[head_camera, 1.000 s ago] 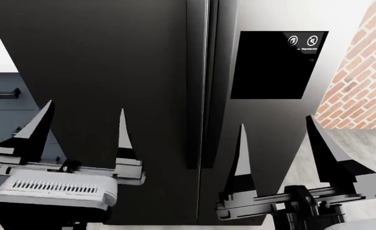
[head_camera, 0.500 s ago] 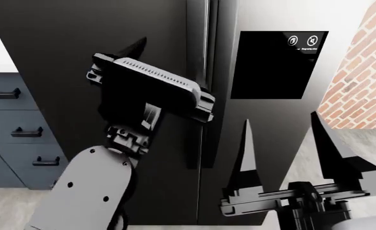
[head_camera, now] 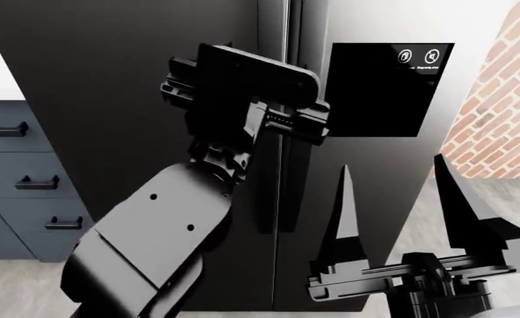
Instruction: Open the fridge door
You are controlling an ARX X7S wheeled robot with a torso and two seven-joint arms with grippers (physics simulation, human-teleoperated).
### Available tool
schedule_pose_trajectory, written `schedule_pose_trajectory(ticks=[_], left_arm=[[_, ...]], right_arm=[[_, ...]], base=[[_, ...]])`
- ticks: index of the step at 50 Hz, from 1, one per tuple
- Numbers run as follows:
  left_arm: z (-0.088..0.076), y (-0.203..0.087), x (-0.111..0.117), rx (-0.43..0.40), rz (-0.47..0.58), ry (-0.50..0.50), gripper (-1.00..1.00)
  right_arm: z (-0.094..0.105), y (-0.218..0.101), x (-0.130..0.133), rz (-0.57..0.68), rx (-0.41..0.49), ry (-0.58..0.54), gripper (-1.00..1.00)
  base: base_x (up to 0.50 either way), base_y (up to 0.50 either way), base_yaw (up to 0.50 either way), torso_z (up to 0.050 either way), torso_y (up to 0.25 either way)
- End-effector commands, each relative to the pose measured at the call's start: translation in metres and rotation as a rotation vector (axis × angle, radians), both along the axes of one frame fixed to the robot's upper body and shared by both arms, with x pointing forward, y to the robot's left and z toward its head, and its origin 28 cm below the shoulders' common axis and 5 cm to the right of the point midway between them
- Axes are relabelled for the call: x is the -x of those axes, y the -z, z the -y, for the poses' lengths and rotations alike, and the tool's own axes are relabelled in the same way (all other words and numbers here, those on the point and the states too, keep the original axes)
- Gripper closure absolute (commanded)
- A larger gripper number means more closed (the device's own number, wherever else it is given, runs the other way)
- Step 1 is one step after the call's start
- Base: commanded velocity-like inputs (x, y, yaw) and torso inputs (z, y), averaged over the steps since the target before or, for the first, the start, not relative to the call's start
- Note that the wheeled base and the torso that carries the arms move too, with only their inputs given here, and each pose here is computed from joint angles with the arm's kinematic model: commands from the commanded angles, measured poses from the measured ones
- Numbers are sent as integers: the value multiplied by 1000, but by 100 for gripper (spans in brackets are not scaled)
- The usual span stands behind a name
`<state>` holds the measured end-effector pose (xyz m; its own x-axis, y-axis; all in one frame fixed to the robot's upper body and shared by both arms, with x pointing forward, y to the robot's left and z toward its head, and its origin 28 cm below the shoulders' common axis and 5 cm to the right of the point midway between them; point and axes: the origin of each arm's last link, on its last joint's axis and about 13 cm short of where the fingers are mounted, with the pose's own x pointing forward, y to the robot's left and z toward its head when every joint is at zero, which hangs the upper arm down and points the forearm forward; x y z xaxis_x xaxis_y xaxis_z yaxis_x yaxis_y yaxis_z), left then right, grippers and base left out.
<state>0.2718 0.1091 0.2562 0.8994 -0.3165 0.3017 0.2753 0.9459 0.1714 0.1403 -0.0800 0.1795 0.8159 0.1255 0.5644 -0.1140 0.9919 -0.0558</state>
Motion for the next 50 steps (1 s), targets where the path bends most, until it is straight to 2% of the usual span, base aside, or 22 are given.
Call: schedule_pose_trajectory(ticks=[1,7,14,30,41,49,50], left_arm=[[7,1,-4,25,-54,-25,-100],[8,-2,-3,12,-63,-42,-100],[7,0,-7,58,-94,-128,-100],[9,4,-13,33,-99,-99,-100],[4,8,-17,69,-117,-170,-100],[2,13,-32,50,-134,-180,-100],[1,15,-34,73,-164,-147,-100]], right_arm=[[1,0,0,1,-2,3,-100],[1,0,0,1,-4,2,-100],[2,0,0,1,-6,3,-100],[1,0,0,5,-5,0,-100],[1,0,0,-3,-6,-3,-100],[2,0,0,0,-6,-2,-100],[2,0,0,1,-5,-2,-100]], base=[[0,0,0,0,0],[0,0,0,0,0],[0,0,0,0,0],[0,0,0,0,0],[0,0,0,0,0],[0,0,0,0,0],[0,0,0,0,0]])
